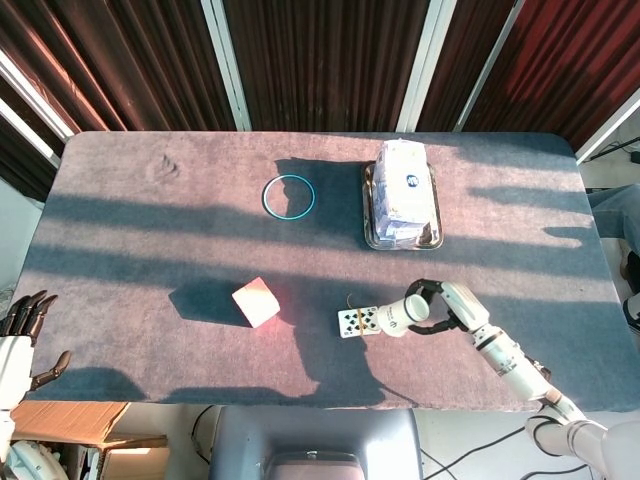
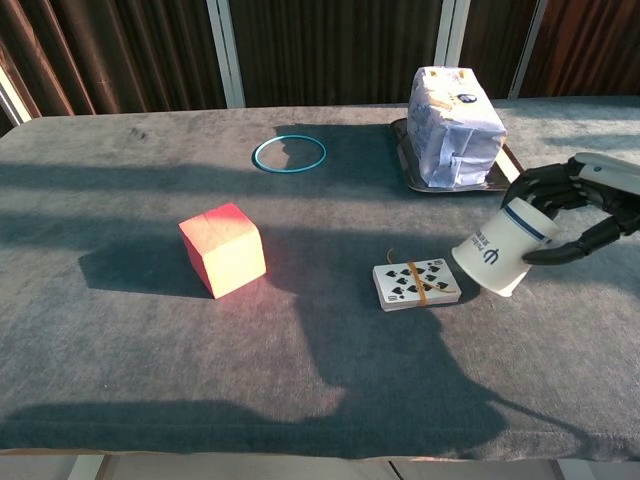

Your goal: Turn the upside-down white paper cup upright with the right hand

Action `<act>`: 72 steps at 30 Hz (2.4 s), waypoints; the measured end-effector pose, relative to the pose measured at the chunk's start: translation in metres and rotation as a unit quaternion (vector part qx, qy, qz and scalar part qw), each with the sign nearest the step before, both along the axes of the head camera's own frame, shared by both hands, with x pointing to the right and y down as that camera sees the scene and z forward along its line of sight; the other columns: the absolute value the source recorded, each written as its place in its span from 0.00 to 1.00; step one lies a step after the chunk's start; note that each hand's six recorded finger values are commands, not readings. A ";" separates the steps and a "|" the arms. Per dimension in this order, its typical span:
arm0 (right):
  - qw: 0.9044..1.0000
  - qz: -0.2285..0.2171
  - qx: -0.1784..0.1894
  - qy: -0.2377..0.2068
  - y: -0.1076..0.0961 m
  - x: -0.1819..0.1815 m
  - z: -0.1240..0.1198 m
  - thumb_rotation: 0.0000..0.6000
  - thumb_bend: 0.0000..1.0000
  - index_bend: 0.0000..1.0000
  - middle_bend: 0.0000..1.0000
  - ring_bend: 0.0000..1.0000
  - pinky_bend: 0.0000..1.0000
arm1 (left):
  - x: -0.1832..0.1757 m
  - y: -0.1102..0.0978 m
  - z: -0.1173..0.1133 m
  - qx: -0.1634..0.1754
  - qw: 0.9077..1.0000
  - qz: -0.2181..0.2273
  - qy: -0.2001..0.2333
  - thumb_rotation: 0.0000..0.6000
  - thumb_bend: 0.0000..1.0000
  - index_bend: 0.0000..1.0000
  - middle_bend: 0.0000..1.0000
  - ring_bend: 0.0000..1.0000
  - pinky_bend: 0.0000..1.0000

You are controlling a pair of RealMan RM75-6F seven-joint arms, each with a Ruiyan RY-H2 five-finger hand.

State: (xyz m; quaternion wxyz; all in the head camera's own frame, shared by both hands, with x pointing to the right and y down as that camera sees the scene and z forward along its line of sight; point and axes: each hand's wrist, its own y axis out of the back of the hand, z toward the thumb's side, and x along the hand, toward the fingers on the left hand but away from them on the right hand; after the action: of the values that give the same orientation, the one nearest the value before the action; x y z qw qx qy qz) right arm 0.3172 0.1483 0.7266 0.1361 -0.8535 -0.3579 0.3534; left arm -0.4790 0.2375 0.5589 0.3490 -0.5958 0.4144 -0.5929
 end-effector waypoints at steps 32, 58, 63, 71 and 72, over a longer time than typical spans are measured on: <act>0.962 -0.141 0.004 0.233 0.012 0.047 -0.021 1.00 0.27 0.19 0.16 0.06 0.09 | 0.000 -0.001 0.002 -0.005 1.000 -0.003 0.000 1.00 0.28 0.13 0.08 0.06 0.25; 0.924 -0.221 0.060 0.306 -0.011 -0.011 -0.015 1.00 0.27 0.57 0.36 0.33 0.35 | -0.002 0.000 0.001 -0.007 1.000 -0.006 0.001 1.00 0.28 0.13 0.08 0.06 0.25; 0.926 -0.209 0.080 0.304 -0.013 -0.012 -0.015 1.00 0.27 0.70 0.47 0.45 0.48 | -0.002 0.000 0.000 -0.006 1.000 -0.007 0.002 1.00 0.28 0.13 0.08 0.06 0.25; 0.950 -0.166 0.087 0.249 -0.012 -0.013 -0.019 1.00 0.27 0.72 0.48 0.48 0.50 | -0.002 0.000 0.000 -0.006 1.000 -0.006 0.001 1.00 0.28 0.13 0.08 0.06 0.25; 0.957 -0.157 0.080 0.231 -0.011 -0.013 -0.019 1.00 0.27 0.72 0.48 0.48 0.50 | -0.002 0.000 0.000 -0.006 1.000 -0.006 0.001 1.00 0.28 0.13 0.08 0.06 0.25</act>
State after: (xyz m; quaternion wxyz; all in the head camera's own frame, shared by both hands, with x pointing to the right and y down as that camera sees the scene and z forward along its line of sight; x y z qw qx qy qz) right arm 0.3038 0.1369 0.7075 0.3361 -0.7806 -0.2056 0.4852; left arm -0.4807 0.2377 0.5590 0.3412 -0.5963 0.4146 -0.5968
